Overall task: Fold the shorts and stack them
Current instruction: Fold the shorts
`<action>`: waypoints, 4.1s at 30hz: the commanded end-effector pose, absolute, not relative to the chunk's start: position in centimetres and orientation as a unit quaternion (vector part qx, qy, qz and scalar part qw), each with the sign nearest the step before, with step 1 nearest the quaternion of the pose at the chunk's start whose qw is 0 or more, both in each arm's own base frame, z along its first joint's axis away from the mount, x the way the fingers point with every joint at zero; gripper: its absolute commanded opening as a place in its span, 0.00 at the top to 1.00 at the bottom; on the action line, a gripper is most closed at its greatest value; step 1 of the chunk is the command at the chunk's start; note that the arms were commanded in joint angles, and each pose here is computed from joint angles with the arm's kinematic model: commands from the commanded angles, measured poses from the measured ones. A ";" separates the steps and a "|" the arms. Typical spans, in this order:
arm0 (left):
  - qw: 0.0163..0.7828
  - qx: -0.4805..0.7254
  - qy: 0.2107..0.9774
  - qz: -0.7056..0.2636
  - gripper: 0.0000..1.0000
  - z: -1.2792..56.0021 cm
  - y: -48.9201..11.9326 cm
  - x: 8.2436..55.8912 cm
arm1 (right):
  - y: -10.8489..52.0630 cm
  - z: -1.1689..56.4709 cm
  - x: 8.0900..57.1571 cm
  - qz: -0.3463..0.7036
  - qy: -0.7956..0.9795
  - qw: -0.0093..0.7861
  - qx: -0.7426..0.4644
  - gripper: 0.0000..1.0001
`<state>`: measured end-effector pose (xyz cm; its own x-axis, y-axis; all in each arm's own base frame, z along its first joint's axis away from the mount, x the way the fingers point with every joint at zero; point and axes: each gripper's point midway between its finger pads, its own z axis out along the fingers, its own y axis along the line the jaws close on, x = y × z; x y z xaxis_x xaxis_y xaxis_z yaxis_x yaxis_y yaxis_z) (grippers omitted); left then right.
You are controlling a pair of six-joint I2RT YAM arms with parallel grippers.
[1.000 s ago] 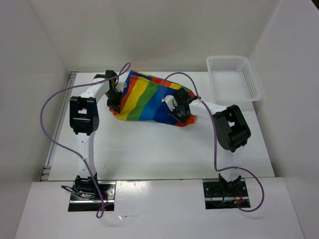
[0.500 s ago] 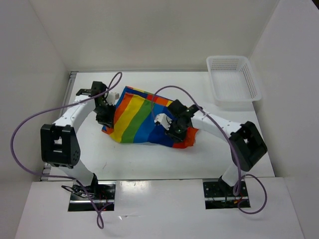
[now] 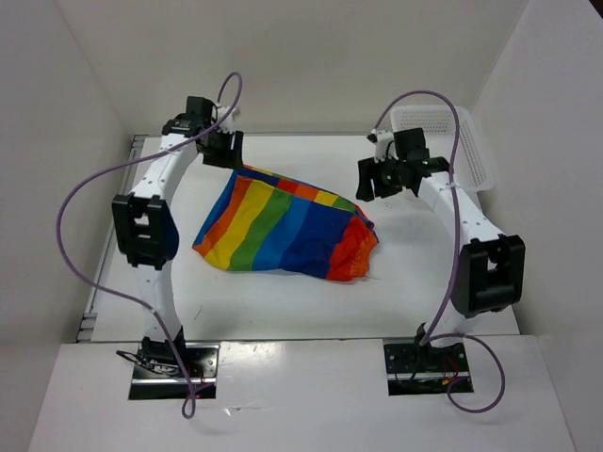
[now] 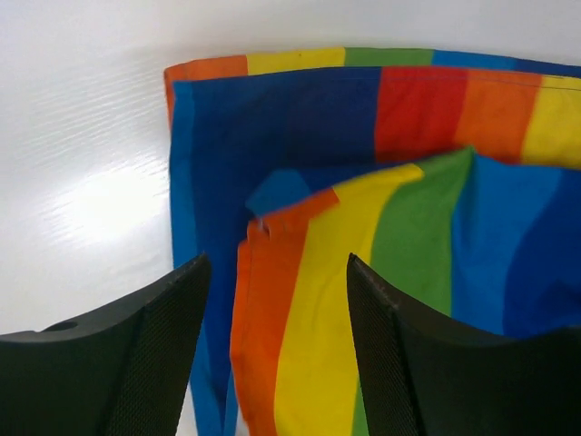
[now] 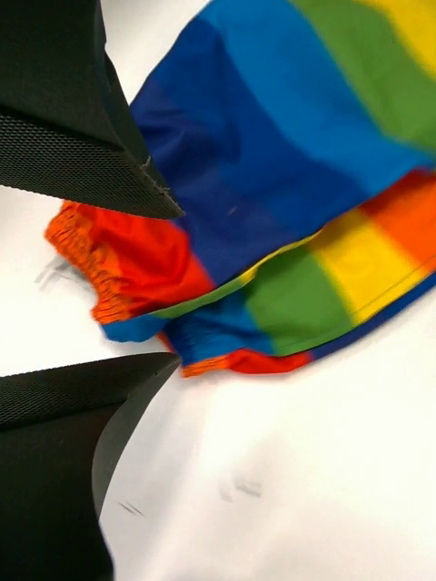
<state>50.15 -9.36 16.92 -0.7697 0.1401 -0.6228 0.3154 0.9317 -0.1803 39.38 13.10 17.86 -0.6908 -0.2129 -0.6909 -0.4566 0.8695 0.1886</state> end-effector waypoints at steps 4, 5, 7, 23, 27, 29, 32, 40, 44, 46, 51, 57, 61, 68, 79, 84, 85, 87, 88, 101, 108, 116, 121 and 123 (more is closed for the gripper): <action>0.300 0.144 0.926 -0.178 0.28 13.2 -12.1 52.8 | 9.4 12.7 38.8 0.176 0.934 0.292 -0.108 0.31; 0.298 0.150 0.925 -0.184 0.28 12.8 -12.8 52.9 | 9.3 12.1 38.4 0.174 0.936 0.286 -0.112 0.29; 0.300 0.150 0.924 -0.184 0.28 11.9 -12.8 53.3 | 9.2 10.7 37.9 0.171 0.937 0.272 -0.139 0.26; 0.295 0.147 0.932 -0.149 1.00 9.6 -12.6 53.5 | 9.0 4.9 35.5 0.169 0.942 0.200 -0.212 0.27; 0.347 0.149 0.916 -0.138 1.00 14.5 -12.4 54.7 | 11.2 4.4 35.0 0.191 0.934 0.191 -0.235 0.54; 0.370 0.151 0.906 -0.137 1.00 17.4 -12.4 54.8 | 12.0 4.7 35.0 0.197 0.928 0.195 -0.247 0.69; 0.404 0.145 0.895 -0.124 1.00 21.2 -11.5 55.5 | 12.6 5.6 35.9 0.202 0.921 0.209 -0.259 1.00; 0.442 0.121 0.885 -0.075 0.95 22.6 -9.6 58.7 | 12.8 9.3 39.3 0.207 0.907 0.258 -0.259 1.00; 0.441 0.111 0.889 -0.055 0.88 19.9 -9.1 60.8 | 13.1 9.8 41.0 0.208 0.909 0.273 -0.235 1.00; 0.443 0.107 0.889 -0.045 0.86 18.4 -8.9 62.2 | 12.9 10.2 42.3 0.197 0.912 0.286 -0.217 1.00; 0.462 0.089 0.882 -0.013 0.79 16.6 -8.0 65.3 | 11.3 9.8 46.6 0.142 0.929 0.326 -0.107 0.86; 0.464 0.058 0.883 0.041 0.61 14.6 -5.4 66.6 | 8.2 16.3 54.3 0.041 0.897 0.438 -0.053 0.37; 0.455 0.059 0.888 0.026 0.41 15.6 -4.6 65.7 | 8.0 19.2 54.5 0.019 0.888 0.454 -0.071 0.29; 0.358 0.073 0.929 -0.055 0.18 12.9 -3.8 59.7 | 11.5 14.8 42.4 0.156 0.928 0.324 -0.100 0.18; 0.232 0.066 0.967 -0.079 0.00 3.7 -3.8 54.2 | 15.4 6.6 35.5 0.290 0.944 0.157 -0.004 0.06; 0.211 0.062 0.971 -0.090 0.34 1.7 -3.7 52.3 | 17.8 4.9 35.8 0.313 0.940 0.135 0.005 0.08; 0.207 0.062 0.972 -0.091 0.40 1.7 -3.7 51.8 | 18.7 3.9 35.4 0.313 0.942 0.122 0.001 0.10; 0.194 0.056 0.975 -0.090 0.53 0.8 -3.2 50.8 | 18.9 3.0 35.7 0.314 0.942 0.118 0.006 0.25; 0.188 0.056 0.976 -0.091 0.58 0.5 -3.2 50.4 | 19.2 2.8 36.0 0.312 0.943 0.119 0.008 0.34; 0.138 0.059 0.975 -0.162 1.00 4.2 -5.6 38.6 | 12.5 5.5 34.2 0.201 0.950 0.155 -0.180 1.00; 0.085 0.076 0.977 -0.179 0.87 5.7 -7.5 30.9 | 7.4 3.8 26.4 0.118 0.934 -0.006 -0.336 0.98; 0.207 0.067 0.967 -0.135 0.37 12.2 -4.8 32.4 | 7.1 8.5 30.8 0.051 0.923 0.093 -0.370 0.00; 0.281 0.084 0.943 -0.154 0.27 15.0 -5.7 39.7 | 8.7 14.2 37.7 0.025 0.894 0.261 -0.364 0.00; 0.261 0.095 0.947 -0.164 0.29 12.6 -7.0 41.8 | 9.3 15.5 40.0 0.023 0.887 0.303 -0.346 0.00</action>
